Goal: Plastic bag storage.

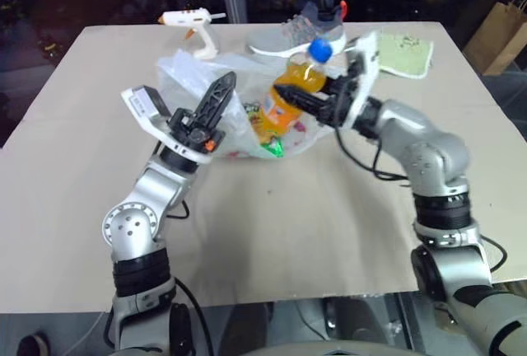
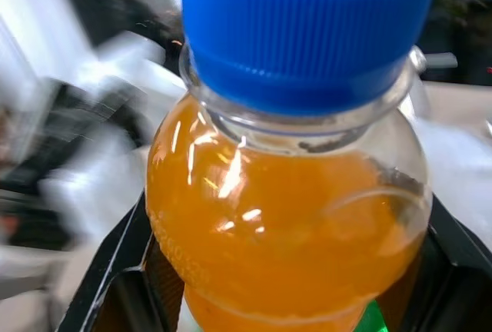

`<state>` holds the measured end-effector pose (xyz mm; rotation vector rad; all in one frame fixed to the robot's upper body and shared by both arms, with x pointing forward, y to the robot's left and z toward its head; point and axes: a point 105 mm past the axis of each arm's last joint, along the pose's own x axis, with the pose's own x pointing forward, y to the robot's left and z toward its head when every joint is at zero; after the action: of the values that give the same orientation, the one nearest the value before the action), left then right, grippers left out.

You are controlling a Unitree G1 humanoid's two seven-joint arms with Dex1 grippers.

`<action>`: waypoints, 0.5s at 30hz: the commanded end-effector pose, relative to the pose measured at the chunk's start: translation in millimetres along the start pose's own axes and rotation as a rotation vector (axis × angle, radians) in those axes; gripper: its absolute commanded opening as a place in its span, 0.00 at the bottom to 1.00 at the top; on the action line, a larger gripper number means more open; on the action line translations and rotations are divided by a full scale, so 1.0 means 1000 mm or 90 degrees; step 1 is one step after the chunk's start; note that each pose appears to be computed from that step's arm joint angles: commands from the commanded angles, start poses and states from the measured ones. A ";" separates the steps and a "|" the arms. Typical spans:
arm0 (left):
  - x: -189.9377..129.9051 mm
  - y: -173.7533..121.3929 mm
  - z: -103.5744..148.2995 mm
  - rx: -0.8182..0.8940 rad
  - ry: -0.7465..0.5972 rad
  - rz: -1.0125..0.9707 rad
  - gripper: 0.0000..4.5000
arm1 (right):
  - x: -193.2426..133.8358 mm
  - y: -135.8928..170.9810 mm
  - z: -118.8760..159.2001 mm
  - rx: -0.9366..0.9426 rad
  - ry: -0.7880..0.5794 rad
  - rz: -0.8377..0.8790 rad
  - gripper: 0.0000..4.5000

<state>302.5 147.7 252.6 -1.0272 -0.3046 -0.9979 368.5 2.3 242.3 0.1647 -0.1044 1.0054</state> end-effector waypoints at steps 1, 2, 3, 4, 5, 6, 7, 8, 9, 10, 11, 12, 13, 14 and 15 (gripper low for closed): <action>0.004 -0.013 0.004 0.014 -0.013 -0.039 0.00 | 0.027 -0.009 -0.014 -0.101 0.012 -0.037 0.57; 0.003 -0.012 0.005 0.015 -0.017 -0.038 0.00 | 0.033 -0.009 -0.022 -0.097 0.022 -0.035 0.68; 0.003 -0.012 0.006 0.015 -0.020 -0.038 0.00 | 0.038 -0.007 -0.026 -0.093 0.025 -0.027 0.79; 0.003 -0.011 0.006 0.015 -0.022 -0.038 0.00 | 0.042 -0.003 -0.027 -0.099 0.021 -0.010 0.85; 0.003 -0.011 0.006 0.015 -0.024 -0.037 0.00 | 0.045 0.000 -0.024 -0.105 0.008 -0.005 0.98; 0.002 -0.011 0.006 0.015 -0.024 -0.037 0.00 | 0.048 0.002 -0.018 -0.100 -0.015 -0.002 0.99; 0.002 -0.011 0.006 0.015 -0.026 -0.037 0.00 | 0.050 0.004 -0.012 -0.091 -0.033 0.002 0.99; 0.001 -0.011 0.006 0.016 -0.028 -0.037 0.00 | 0.051 0.007 -0.007 -0.089 -0.045 0.009 0.99; 0.001 -0.011 0.006 0.016 -0.029 -0.036 0.00 | 0.051 0.009 -0.004 -0.090 -0.051 0.016 0.99; 0.000 -0.010 0.006 0.017 -0.031 -0.035 0.00 | 0.050 0.010 -0.002 -0.093 -0.054 0.025 0.99; 0.000 -0.010 0.007 0.017 -0.032 -0.034 0.00 | 0.048 0.011 0.000 -0.098 -0.056 0.029 0.99; -0.001 -0.010 0.007 0.017 -0.033 -0.034 0.00 | 0.044 0.009 0.001 -0.111 -0.056 0.024 0.99; -0.001 -0.010 0.008 0.018 -0.034 -0.033 0.00 | 0.040 0.006 0.003 -0.124 -0.056 0.020 0.99; -0.002 -0.009 0.009 0.019 -0.035 -0.033 0.00 | 0.035 0.002 0.006 -0.140 -0.057 0.016 0.99; -0.002 -0.009 0.010 0.019 -0.038 -0.032 0.00 | 0.029 -0.001 0.009 -0.152 -0.059 0.012 0.99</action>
<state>301.9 153.0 253.8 -1.0475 -0.3531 -0.9871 388.6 36.9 238.2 0.0198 -0.2305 1.0065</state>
